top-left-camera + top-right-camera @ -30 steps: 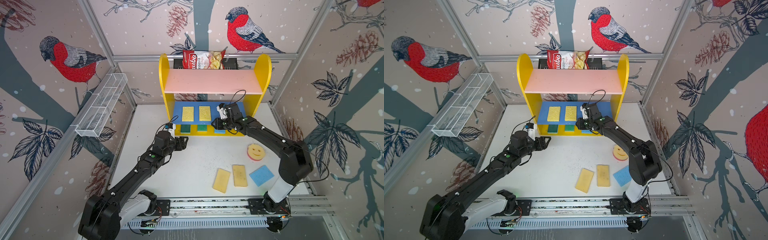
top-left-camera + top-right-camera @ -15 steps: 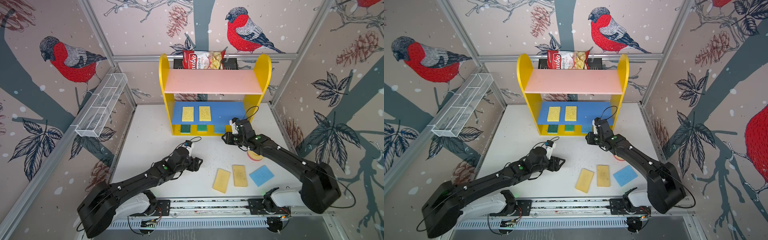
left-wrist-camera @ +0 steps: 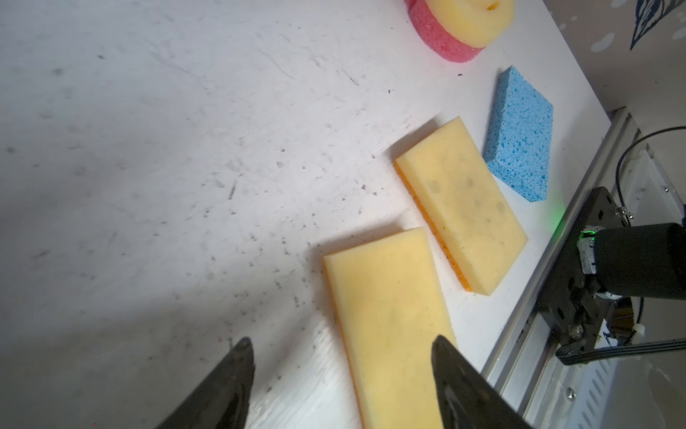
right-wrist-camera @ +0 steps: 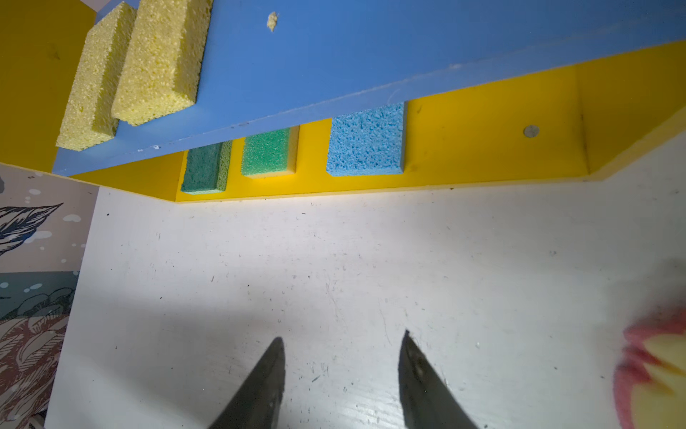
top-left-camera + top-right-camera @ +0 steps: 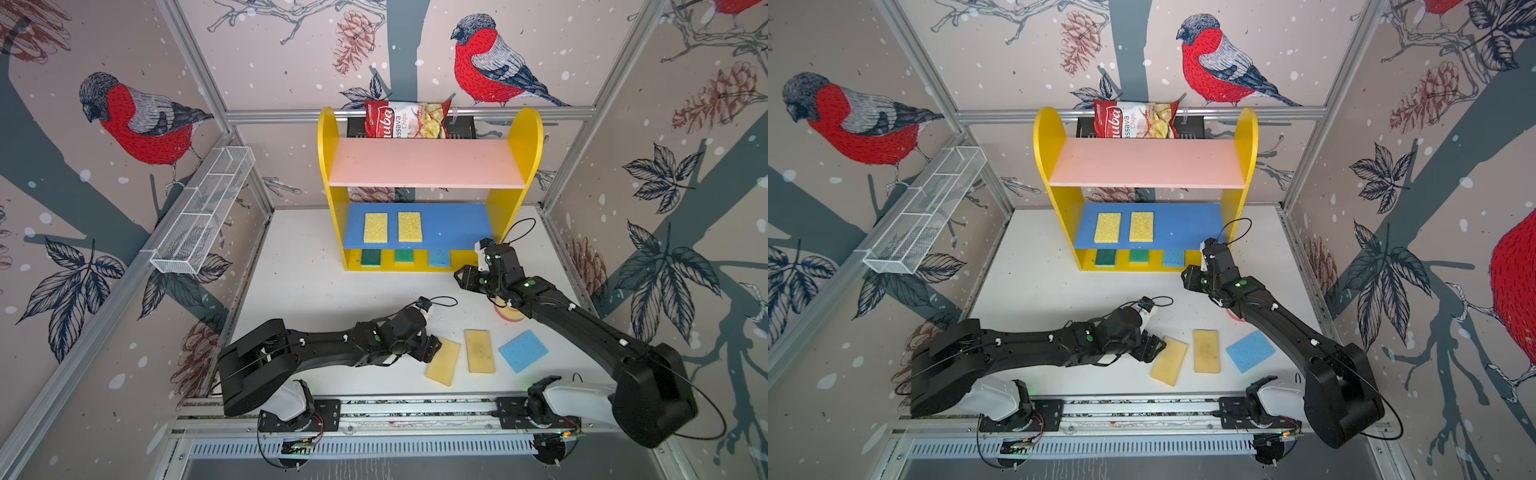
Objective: Arrange cleaning sponges on a shelf
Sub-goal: Pick up the cleaning sponge from the bottom-center of the table.
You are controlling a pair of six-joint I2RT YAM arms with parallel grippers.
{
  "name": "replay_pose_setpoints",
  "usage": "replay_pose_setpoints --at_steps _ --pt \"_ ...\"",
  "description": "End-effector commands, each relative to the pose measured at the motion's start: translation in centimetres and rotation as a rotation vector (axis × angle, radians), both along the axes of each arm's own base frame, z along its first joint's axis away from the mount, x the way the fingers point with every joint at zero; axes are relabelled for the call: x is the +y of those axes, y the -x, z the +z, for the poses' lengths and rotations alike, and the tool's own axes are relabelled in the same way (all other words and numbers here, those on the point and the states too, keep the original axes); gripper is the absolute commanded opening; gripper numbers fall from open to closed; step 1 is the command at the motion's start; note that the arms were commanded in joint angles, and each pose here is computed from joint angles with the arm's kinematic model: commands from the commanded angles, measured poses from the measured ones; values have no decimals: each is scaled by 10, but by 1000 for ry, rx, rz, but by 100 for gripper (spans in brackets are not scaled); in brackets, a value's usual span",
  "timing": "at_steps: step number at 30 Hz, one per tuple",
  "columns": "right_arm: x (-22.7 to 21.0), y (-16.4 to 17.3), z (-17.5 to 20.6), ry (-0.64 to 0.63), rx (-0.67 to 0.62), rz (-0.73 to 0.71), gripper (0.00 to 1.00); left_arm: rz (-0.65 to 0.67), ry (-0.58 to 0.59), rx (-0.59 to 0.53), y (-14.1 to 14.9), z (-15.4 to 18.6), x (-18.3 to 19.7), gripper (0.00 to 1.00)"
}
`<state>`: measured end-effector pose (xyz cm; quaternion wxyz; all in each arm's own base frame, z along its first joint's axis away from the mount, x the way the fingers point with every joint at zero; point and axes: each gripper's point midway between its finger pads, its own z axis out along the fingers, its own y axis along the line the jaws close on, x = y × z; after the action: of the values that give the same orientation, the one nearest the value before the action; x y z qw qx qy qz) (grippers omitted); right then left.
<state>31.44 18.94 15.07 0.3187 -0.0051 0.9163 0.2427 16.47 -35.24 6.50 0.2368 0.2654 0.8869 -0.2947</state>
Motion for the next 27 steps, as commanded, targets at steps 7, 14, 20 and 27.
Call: replay_pose_setpoints --at_steps 7,14,20,27 --pt "-2 -2 6 -10 -5 -24 54 -48 -36 63 8 -27 -20 63" --pt "-5 -3 3 -6 -1 -39 55 -68 -61 86 8 -36 -30 15" --pt "1 -10 6 -22 0 -31 55 -3 -93 50 -6 -26 -19 0" --pt "23 -17 20 -82 -36 5 56 192 -14 8 -55 10 38 0"
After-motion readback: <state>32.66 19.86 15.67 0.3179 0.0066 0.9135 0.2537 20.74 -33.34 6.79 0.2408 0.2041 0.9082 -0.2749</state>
